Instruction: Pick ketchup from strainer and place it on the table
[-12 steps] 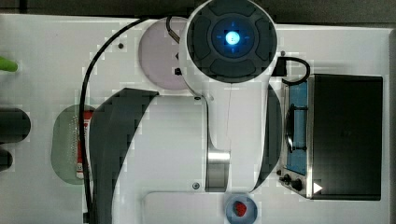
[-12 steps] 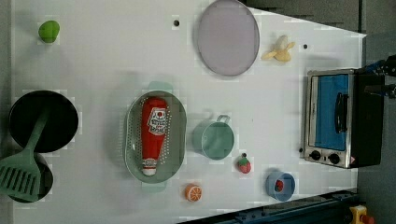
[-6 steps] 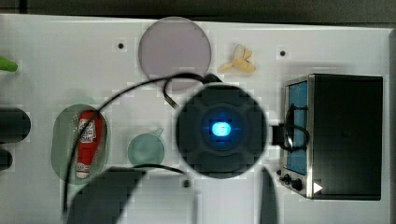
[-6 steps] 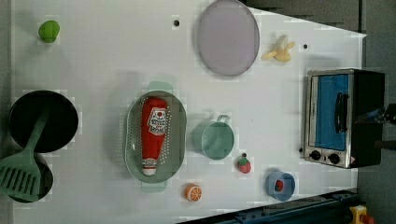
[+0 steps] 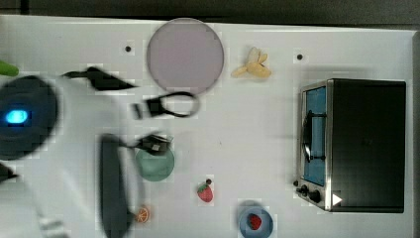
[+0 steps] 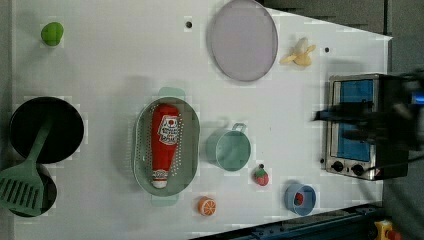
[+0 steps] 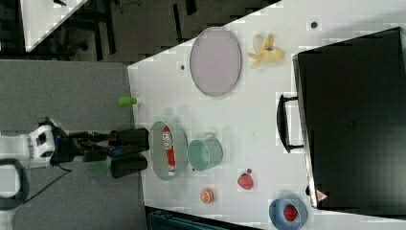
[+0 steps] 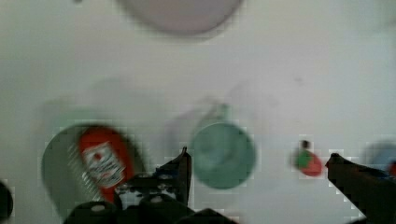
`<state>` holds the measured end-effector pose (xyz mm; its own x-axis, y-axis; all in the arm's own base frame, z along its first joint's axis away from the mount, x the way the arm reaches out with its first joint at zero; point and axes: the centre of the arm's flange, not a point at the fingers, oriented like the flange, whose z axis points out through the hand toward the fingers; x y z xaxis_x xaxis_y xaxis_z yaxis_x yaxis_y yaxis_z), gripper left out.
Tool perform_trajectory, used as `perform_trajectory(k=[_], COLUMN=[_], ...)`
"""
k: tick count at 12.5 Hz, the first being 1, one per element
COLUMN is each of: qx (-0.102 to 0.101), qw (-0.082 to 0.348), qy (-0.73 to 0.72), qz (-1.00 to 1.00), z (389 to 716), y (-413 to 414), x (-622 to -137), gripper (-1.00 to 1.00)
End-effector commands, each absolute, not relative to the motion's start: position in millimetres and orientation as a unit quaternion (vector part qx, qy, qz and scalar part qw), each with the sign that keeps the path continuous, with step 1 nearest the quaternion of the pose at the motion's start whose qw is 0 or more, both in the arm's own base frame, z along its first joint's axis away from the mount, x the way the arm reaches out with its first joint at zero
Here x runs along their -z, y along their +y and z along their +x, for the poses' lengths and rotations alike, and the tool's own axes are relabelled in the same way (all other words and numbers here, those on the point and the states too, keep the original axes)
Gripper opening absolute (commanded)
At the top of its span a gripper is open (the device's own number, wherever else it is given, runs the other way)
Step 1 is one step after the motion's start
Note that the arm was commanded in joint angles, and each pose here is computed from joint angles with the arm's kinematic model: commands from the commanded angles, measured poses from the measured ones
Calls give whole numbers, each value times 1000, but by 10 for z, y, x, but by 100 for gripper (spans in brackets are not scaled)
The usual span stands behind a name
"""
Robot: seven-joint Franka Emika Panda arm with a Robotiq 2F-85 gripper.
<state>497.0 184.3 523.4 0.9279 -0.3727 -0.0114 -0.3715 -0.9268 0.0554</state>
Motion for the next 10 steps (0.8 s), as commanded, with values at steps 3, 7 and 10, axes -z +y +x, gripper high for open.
perform_trajectory(k=[3,7,10], qx=[21,35,18], qw=[-4,-43,-61], qy=[-97,-53,-39], qz=[995,997,997], z=[4752,4610,4551], y=[3005,3553,3652], x=[-4665,-4040,-3514], gripper=[100,100,100])
